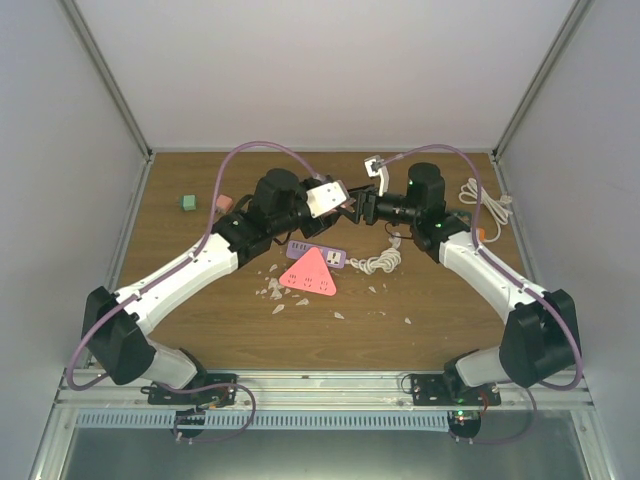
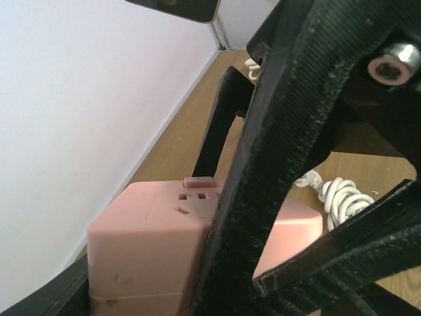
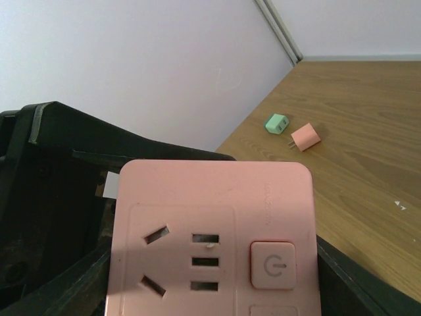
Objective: Pull the plug off the socket
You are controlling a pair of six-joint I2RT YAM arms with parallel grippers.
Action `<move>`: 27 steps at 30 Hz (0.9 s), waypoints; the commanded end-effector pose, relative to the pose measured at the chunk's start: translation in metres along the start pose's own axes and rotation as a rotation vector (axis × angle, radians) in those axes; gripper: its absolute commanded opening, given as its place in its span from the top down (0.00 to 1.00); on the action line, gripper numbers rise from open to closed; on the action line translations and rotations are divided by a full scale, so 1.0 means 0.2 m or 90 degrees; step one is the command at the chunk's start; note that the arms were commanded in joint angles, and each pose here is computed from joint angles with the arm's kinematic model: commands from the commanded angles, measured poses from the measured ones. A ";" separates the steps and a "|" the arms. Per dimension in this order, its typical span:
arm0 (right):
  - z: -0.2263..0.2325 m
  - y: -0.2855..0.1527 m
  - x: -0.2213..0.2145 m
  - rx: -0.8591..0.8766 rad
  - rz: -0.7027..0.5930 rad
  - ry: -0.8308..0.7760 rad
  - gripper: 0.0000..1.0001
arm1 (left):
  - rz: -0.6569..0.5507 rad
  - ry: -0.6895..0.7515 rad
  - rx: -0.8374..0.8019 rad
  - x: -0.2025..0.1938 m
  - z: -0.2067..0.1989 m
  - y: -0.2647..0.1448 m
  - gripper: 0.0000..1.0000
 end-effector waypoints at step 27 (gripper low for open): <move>-0.12 -0.16 -0.14 -0.136 0.094 -0.412 0.00 | 0.231 -0.217 0.032 -0.99 0.50 -0.45 0.60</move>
Point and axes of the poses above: each gripper's point midway between its finger pads, its own y axis out along the fingers, its own z axis along the line the jaws close on, x = y × z, the point moved 5 cm from there along -y, back along the fingers, and after that the axes turned 7 degrees about y, right-handed, at the moved point
